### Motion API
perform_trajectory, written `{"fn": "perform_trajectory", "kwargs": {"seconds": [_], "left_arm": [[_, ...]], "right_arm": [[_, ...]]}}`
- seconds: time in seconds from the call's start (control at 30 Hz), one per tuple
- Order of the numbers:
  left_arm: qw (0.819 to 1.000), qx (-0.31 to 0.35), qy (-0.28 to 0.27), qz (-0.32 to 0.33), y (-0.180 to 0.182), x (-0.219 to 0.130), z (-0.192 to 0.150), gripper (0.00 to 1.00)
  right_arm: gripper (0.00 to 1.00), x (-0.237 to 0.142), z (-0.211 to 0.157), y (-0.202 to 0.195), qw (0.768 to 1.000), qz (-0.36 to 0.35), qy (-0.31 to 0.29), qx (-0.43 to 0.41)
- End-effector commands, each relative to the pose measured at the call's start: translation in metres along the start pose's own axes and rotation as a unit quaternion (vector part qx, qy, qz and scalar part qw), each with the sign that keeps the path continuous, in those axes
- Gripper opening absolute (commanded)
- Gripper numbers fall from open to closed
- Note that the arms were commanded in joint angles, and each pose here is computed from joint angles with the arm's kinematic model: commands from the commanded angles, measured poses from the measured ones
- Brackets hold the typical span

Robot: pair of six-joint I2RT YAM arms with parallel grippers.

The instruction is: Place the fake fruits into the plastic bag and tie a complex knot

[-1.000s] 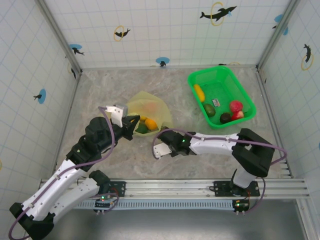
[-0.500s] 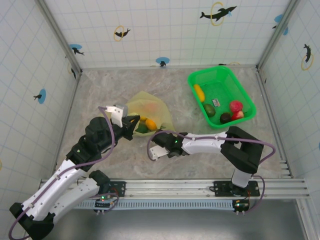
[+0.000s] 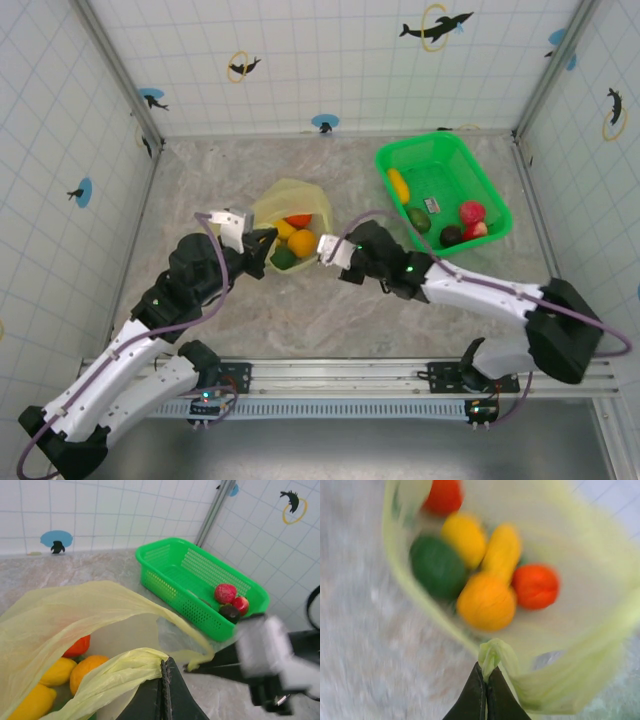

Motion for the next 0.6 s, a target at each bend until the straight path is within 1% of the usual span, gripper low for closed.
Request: {"fn": "perform_trajectory", "kwargs": {"seconds": [0.0, 0.07, 0.2, 0.27, 0.37, 0.47, 0.57], "left_arm": [[0.999, 0.023, -0.039, 0.004, -0.006, -0.011, 0.03, 0.0], [0.998, 0.022, -0.053, 0.007, -0.007, -0.014, 0.042, 0.0], [0.996, 0.028, -0.085, 0.011, -0.012, -0.025, 0.069, 0.0], [0.994, 0.032, -0.101, 0.012, -0.014, -0.03, 0.08, 0.0], [0.99, 0.042, -0.135, 0.02, -0.017, -0.04, 0.105, 0.0], [0.987, 0.044, -0.15, 0.037, -0.017, -0.043, 0.122, 0.0], [0.985, 0.036, -0.154, 0.065, -0.014, -0.042, 0.132, 0.0]], "right_arm": [[0.0, -0.019, 0.05, -0.024, 0.98, 0.0, -0.126, 0.151], [0.0, -0.031, 0.073, -0.039, 0.973, -0.003, -0.145, 0.178], [0.0, -0.056, 0.117, -0.07, 0.955, -0.048, -0.188, 0.222], [0.0, -0.065, 0.133, -0.088, 0.948, -0.082, -0.195, 0.239], [0.0, -0.077, 0.156, -0.115, 0.937, -0.115, -0.197, 0.266], [0.0, -0.085, 0.173, -0.143, 0.929, -0.153, -0.182, 0.284], [0.0, -0.093, 0.177, -0.166, 0.921, -0.179, -0.169, 0.303]]}}
Point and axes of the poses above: each hand's point on the last joint's axis, 136 mm out from that joint toward the fingers, its own x axis out along the fingers, its own y axis along the line the jaws close on, z = x × y, the point moved 7 cm from there along -x, back along the fingers, and after that the axes turned 4 degrees about x, right-handed, at the moved point
